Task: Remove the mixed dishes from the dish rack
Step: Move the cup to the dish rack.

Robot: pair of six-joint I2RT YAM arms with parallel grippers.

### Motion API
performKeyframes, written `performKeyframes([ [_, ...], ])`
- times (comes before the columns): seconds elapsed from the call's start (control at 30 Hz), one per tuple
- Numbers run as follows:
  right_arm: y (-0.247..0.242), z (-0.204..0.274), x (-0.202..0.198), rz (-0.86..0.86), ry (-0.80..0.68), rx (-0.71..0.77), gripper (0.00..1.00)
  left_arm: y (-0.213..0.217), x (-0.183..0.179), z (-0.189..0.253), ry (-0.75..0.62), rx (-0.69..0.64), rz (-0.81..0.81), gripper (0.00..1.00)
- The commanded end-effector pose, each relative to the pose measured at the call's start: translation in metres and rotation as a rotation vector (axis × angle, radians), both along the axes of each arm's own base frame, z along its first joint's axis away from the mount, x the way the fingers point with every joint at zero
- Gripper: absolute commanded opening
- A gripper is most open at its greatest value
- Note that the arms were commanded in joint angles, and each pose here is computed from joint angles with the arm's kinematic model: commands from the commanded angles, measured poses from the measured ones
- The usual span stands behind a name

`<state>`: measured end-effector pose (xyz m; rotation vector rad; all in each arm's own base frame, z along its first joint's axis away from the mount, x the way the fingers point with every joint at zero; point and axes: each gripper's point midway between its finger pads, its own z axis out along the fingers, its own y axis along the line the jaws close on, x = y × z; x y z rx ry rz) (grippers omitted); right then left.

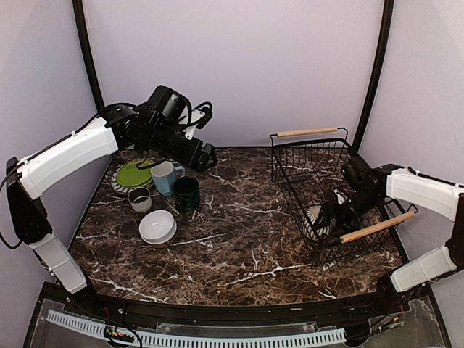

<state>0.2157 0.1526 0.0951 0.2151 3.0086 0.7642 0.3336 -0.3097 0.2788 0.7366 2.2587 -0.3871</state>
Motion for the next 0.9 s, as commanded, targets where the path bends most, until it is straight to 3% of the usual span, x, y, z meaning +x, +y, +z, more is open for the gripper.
performKeyframes([
  [0.0, 0.010, 0.015, 0.059, -0.107, -0.208, 0.035, 0.66, 0.004, -0.006, 0.013, -0.032, -0.024, -0.003, 0.88],
  [0.27, 0.008, 0.026, 0.141, -0.206, -0.435, -0.029, 0.67, 0.005, -0.004, 0.008, -0.031, -0.011, 0.007, 0.88],
  [0.47, 0.009, 0.047, 0.181, -0.234, -0.573, -0.038, 0.70, 0.007, -0.004, 0.008, -0.031, -0.007, 0.011, 0.88],
  [0.77, 0.020, 0.061, 0.212, -0.209, -0.628, -0.008, 0.78, 0.007, -0.002, 0.003, -0.024, 0.001, 0.016, 0.88],
  [0.87, 0.017, 0.062, 0.211, -0.224, -0.601, -0.015, 0.86, 0.007, -0.001, 0.000, -0.022, 0.010, 0.019, 0.88],
])
